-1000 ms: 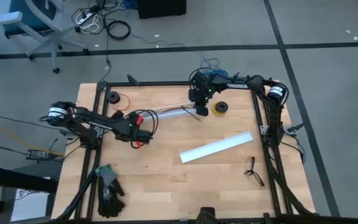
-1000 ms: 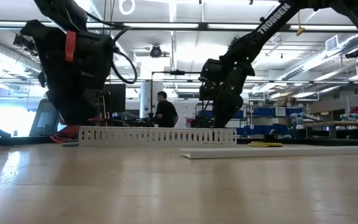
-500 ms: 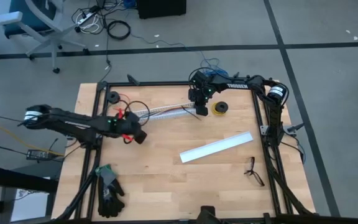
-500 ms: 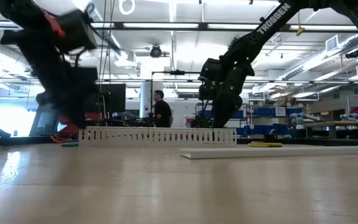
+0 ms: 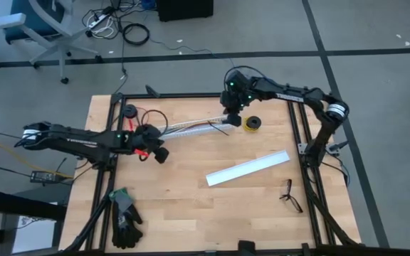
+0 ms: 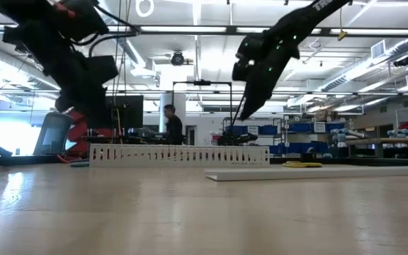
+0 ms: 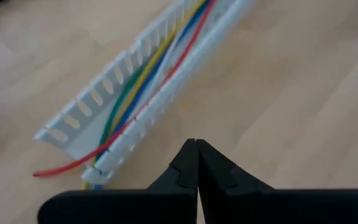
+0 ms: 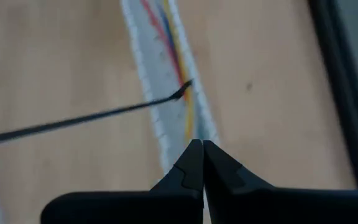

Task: Ziptie cables
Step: Close the white cable duct

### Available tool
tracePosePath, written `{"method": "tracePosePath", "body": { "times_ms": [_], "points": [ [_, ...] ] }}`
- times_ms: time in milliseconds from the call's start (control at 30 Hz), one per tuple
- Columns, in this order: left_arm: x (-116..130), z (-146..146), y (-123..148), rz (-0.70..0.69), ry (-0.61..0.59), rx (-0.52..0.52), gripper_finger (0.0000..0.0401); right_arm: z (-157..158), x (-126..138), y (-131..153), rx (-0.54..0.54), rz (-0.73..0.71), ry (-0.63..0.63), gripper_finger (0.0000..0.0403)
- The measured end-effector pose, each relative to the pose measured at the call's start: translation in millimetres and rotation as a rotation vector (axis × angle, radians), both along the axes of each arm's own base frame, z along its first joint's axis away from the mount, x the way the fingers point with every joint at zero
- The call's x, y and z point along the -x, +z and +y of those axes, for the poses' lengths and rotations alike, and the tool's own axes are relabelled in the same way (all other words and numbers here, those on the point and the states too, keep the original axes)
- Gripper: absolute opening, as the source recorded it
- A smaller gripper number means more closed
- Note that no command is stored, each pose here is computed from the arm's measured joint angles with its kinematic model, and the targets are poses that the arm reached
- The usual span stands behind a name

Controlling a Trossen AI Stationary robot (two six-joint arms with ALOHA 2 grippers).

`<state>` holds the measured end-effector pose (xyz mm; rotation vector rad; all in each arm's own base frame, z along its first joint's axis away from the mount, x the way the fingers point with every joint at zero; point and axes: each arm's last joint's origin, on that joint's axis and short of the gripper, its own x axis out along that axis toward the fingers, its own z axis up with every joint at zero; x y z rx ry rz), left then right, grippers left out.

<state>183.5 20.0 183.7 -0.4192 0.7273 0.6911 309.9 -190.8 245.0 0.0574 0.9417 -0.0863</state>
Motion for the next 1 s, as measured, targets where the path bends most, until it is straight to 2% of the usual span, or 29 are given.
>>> {"method": "tracePosePath", "body": {
  "times_ms": [133, 267, 367, 533, 667, 767, 867, 1000],
  "points": [
    [-20.2, -0.9, -8.9, -0.031, -0.086, 0.002, 0.0005, 21.5, 9.8, 14.5, -0.054, 0.057, -0.008, 0.0000],
    [-43.6, -2.8, -13.2, -0.139, -0.216, 0.015, 0.0005, 49.4, 14.7, 19.3, -0.070, 0.177, -0.048, 0.0000],
    [-55.8, -4.0, -18.1, -0.196, -0.270, 0.029, 0.0005, 77.2, 20.6, 12.6, -0.068, 0.262, -0.037, 0.0000],
    [-61.4, -5.0, -29.1, -0.169, -0.296, 0.055, 0.0005, 125.9, 40.9, -9.6, -0.108, 0.292, -0.051, 0.0000],
    [-63.8, -5.6, -36.0, -0.134, -0.330, 0.030, 0.0005, 161.6, 61.9, -27.1, -0.143, 0.196, -0.059, 0.0000],
    [-67.8, -5.5, -35.9, -0.161, -0.348, 0.004, 0.0009, 179.7, 74.3, -39.9, -0.191, 0.090, -0.086, 0.0000],
    [-72.3, -5.2, -35.3, -0.201, -0.350, -0.011, 0.0018, 192.1, 79.5, -51.3, -0.238, -0.003, -0.093, 0.0000],
    [-80.4, -6.6, -37.2, -0.252, -0.369, -0.004, 0.0039, 203.0, 80.9, -60.7, -0.286, -0.031, -0.102, 0.0000]
  ]
}}
